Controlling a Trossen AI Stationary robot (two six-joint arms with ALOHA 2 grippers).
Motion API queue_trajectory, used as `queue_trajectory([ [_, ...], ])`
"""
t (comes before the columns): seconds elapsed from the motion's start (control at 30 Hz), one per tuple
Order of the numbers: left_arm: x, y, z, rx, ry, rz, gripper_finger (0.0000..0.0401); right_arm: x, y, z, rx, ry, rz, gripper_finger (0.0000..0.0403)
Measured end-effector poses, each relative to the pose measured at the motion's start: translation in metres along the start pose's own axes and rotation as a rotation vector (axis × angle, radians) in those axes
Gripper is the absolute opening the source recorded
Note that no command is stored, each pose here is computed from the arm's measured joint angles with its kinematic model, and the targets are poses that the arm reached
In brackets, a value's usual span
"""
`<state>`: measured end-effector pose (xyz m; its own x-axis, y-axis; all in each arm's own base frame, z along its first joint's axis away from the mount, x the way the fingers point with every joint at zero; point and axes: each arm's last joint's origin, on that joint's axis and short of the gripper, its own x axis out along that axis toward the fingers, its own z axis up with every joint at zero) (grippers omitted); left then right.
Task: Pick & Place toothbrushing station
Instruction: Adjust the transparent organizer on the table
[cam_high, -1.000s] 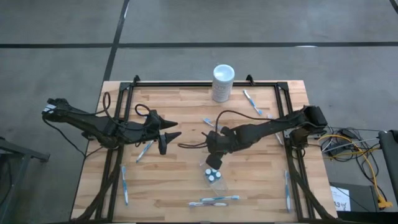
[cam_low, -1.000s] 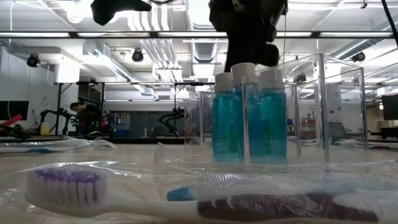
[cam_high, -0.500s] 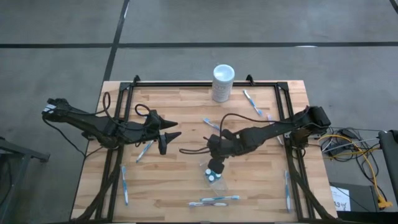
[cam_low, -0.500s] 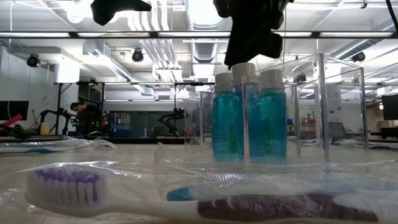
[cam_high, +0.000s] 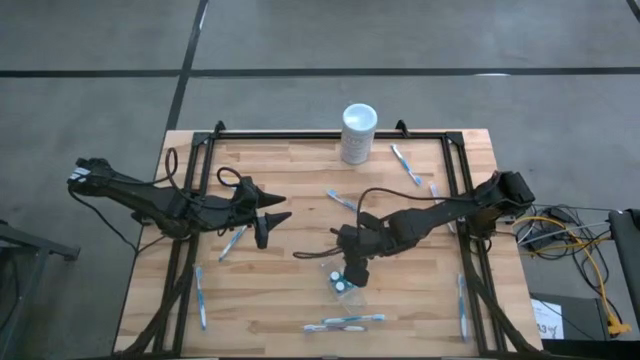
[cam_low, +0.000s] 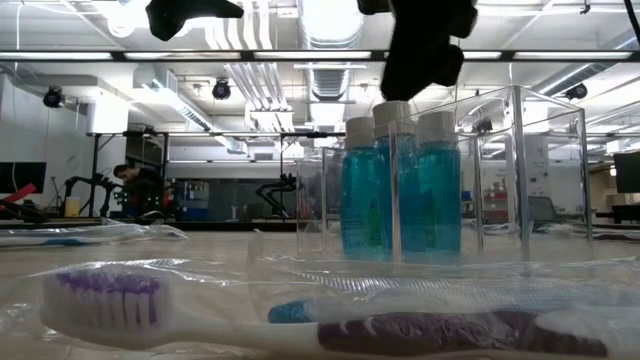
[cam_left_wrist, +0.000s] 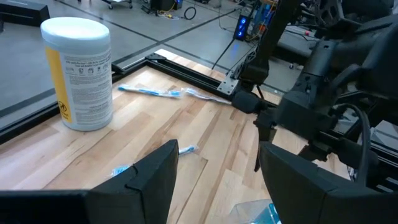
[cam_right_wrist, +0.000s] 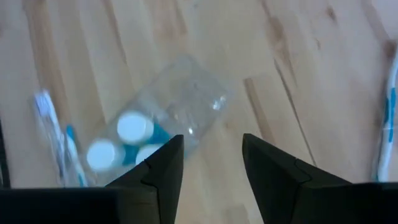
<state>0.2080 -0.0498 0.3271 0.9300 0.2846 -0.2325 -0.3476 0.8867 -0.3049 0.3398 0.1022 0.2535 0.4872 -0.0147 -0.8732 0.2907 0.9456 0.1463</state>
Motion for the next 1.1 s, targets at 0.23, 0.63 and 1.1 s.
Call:
queue_trajectory([
  [0.23,0.000,0.000,0.000,0.000,0.000,-0.001,0.0230,-0.008,0.008,-0.009,0.048,0.020,0.012,0.0146],
  [0.63,0.000,0.000,0.000,0.000,0.000,0.000,0.0230,-0.010,0.033,-0.029,0.333,0.054,0.033,0.0135],
  [1.1,0.000,0.000,0.000,0.000,0.000,0.000,0.0230,-0.018,0.063,-0.059,0.510,0.095,0.061,0.0155],
])
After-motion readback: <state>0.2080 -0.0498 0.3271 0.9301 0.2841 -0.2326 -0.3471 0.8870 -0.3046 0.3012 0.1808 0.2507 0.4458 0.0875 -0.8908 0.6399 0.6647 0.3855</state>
